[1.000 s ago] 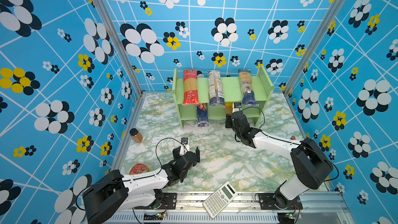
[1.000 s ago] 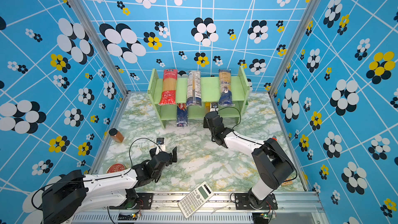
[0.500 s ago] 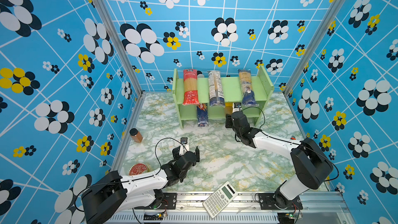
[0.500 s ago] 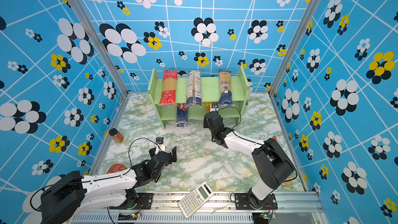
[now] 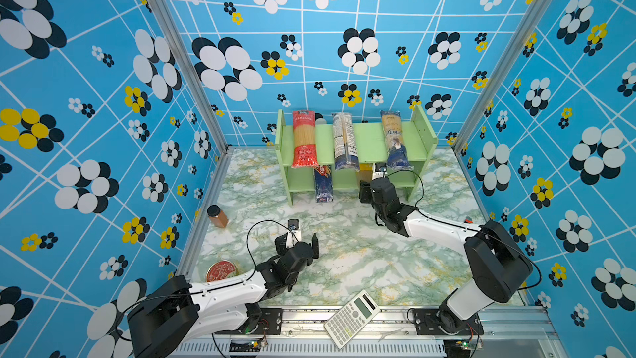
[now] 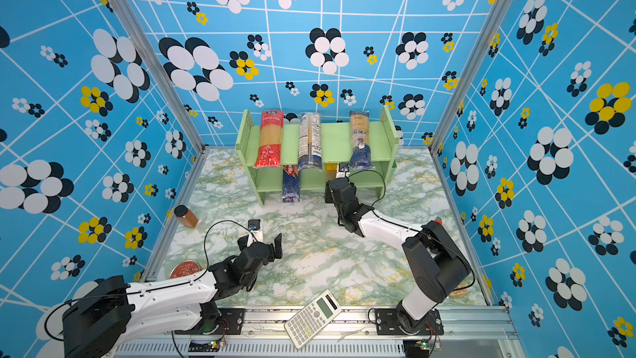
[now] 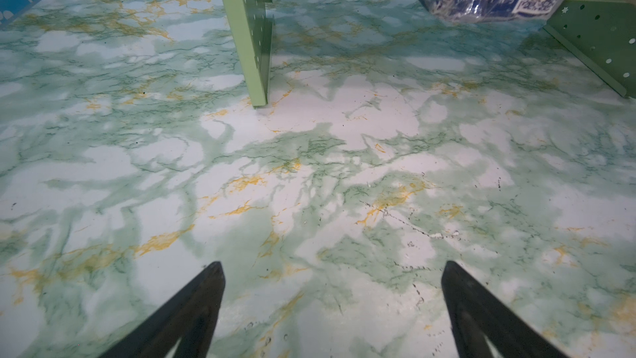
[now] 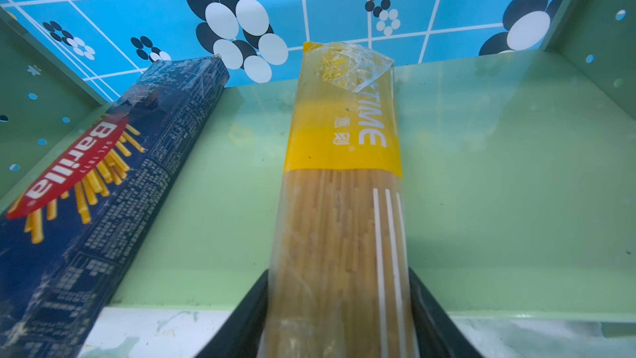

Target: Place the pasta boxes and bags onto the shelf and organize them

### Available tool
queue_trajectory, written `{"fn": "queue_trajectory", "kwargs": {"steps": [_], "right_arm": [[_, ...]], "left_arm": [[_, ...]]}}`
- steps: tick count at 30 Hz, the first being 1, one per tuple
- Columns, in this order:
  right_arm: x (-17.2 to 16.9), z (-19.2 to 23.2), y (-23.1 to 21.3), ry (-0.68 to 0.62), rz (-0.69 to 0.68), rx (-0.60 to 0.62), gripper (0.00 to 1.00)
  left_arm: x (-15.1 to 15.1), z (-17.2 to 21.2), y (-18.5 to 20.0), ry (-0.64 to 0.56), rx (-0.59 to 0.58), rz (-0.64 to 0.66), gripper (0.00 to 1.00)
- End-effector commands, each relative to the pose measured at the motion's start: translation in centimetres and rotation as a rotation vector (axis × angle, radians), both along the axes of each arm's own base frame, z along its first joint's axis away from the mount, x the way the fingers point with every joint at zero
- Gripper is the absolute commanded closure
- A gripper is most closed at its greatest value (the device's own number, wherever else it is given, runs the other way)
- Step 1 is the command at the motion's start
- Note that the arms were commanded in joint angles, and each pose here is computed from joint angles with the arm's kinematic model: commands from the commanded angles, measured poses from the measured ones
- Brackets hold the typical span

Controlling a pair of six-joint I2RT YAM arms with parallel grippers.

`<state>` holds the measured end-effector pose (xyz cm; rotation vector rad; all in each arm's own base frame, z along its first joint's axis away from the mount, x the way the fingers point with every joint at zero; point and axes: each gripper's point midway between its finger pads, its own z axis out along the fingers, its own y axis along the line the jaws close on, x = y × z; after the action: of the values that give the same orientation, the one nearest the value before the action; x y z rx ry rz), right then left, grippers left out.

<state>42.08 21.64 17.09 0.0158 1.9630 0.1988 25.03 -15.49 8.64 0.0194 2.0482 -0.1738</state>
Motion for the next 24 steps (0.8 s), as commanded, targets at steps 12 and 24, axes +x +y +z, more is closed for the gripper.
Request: {"fn": "queue_trajectory", "kwargs": {"steps": [12, 24], "right_arm": [[0.4, 4.1, -0.2, -0.135, -0.015, 0.090, 0.31], [-0.2, 3.9, -0.7, -0.134, -0.017, 0.090, 0.31]], "left_arm": [[0.1, 0.1, 0.4, 0.002, 0.010, 0.009, 0.01], [0.0, 0.4, 0.5, -0.002, 0.008, 0.007, 0.01]]}}
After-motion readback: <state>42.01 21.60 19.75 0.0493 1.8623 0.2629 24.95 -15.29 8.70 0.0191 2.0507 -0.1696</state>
